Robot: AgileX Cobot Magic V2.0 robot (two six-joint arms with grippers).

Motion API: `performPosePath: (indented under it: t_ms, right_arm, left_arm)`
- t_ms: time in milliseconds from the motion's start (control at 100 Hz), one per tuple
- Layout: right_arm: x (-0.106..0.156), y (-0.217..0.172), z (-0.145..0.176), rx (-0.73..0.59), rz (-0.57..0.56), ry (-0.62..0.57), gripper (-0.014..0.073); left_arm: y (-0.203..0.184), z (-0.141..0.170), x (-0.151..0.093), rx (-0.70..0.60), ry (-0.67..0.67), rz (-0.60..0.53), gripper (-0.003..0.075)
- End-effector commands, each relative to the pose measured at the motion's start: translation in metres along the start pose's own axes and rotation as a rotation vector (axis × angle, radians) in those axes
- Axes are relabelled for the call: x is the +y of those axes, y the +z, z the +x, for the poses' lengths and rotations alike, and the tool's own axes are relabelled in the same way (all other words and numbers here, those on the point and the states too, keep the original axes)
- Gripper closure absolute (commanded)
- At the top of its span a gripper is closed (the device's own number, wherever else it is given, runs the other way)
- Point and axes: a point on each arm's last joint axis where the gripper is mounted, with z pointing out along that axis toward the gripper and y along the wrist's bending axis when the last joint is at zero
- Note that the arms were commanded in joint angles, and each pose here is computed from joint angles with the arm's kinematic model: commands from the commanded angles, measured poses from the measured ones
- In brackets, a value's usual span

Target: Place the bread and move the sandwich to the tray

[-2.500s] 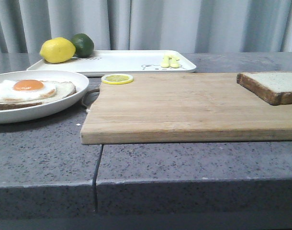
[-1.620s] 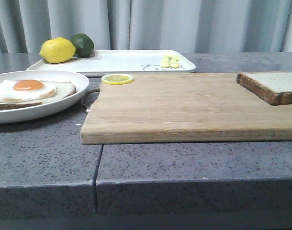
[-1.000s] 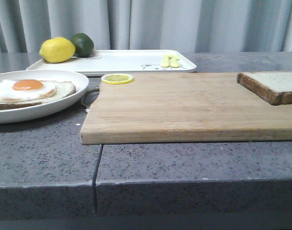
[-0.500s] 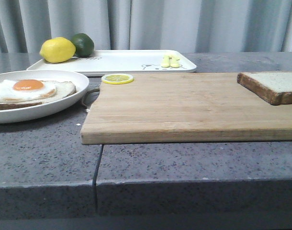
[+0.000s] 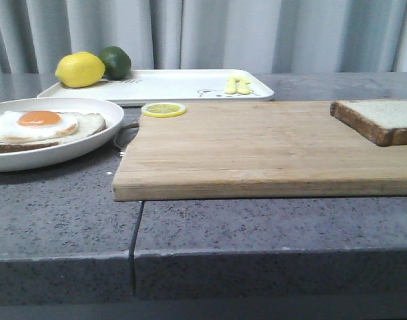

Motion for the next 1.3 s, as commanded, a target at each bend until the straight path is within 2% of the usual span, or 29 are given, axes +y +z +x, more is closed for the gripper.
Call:
performPosePath:
  t_ms: [0, 180, 470, 540, 640, 760, 850, 920, 1000, 1070, 1290]
  right_arm:
    - [0.0, -0.003, -0.014, -0.076, 0.004, 0.004, 0.0712]
    - [0.0, -0.003, -0.014, -0.071, 0.004, 0.004, 0.0712]
    - [0.001, -0.003, -0.006, 0.014, 0.001, 0.004, 0.0706]
    - [0.001, -0.003, -0.005, 0.028, 0.0, 0.005, 0.0673]
    - [0.001, -0.003, -0.004, 0.038, -0.005, 0.01, 0.0554]
    - [0.002, -0.003, -0.003, 0.05, -0.009, 0.015, 0.0347]
    - [0.002, -0.003, -0.003, 0.052, -0.009, 0.015, 0.0192]
    - [0.002, -0.003, -0.003, 0.052, -0.009, 0.015, 0.0124]
    - [0.002, -0.003, -0.003, 0.052, -0.009, 0.015, 0.0114]
    - [0.002, -0.003, -0.003, 0.052, -0.009, 0.015, 0.0115]
    - [0.002, -0.003, -0.003, 0.051, -0.009, 0.015, 0.0115]
  left_arm:
    - [-0.004, -0.014, -0.006, -0.071, -0.027, 0.042, 0.0739]
    - [-0.004, -0.014, -0.006, -0.071, -0.027, 0.042, 0.0739]
    - [-0.004, -0.014, -0.006, -0.071, -0.027, 0.042, 0.0738]
    - [-0.004, -0.014, -0.006, -0.071, -0.027, 0.042, 0.0738]
    - [-0.004, -0.014, -0.006, -0.071, -0.027, 0.042, 0.0722]
    - [-0.004, -0.014, -0.006, -0.071, -0.027, 0.042, 0.0629]
    - [-0.004, -0.014, -0.006, -0.071, -0.027, 0.042, 0.0509]
    - [-0.004, -0.014, -0.006, -0.071, -0.027, 0.042, 0.0397]
    - [-0.004, -0.014, -0.006, -0.071, -0.026, 0.041, 0.0273]
    - [-0.004, -0.014, -0.006, -0.071, -0.026, 0.041, 0.0205]
    - [-0.004, -0.014, -0.006, -0.073, -0.026, 0.041, 0.0195]
